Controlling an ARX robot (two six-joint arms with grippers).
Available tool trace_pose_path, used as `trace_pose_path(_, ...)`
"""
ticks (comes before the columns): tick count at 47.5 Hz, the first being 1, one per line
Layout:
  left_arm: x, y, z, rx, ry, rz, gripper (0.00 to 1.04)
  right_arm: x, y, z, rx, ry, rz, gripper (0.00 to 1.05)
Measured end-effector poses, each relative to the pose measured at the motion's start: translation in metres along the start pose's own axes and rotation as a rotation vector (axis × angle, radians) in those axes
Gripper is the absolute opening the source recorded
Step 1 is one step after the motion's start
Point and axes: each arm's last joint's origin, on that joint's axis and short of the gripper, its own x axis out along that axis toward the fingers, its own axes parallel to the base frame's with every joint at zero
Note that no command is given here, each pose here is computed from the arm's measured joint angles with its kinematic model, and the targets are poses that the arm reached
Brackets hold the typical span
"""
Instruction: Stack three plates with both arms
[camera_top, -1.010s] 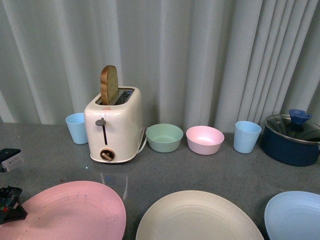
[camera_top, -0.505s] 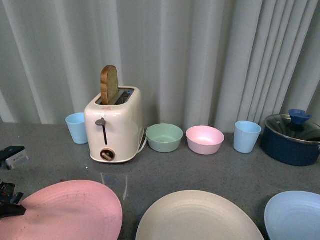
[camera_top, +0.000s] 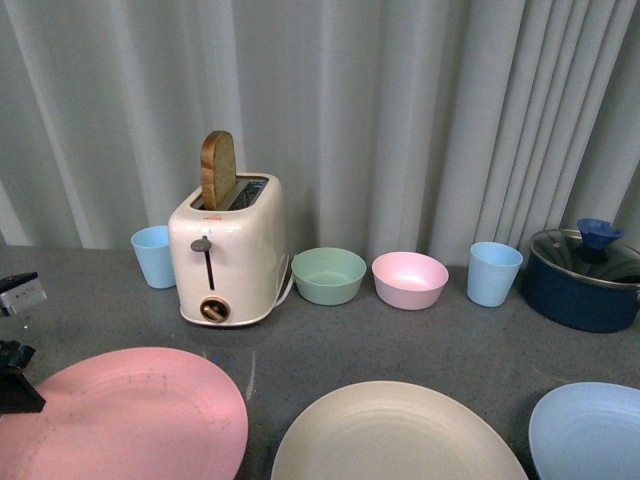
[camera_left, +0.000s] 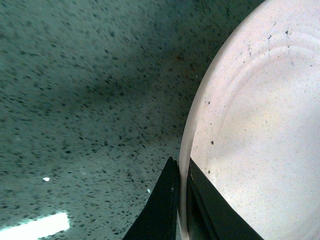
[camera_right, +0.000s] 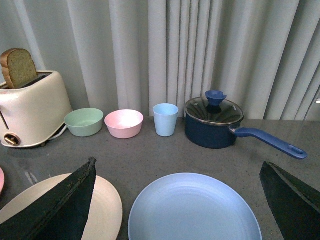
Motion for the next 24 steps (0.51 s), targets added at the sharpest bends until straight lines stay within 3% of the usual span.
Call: trace_pose_path(24, -0.069, 0.016, 0.046, 0.008, -0.132, 0.038, 0.03, 0.0, 0.0, 0.0, 0.0, 0.0, 0.0, 0.97)
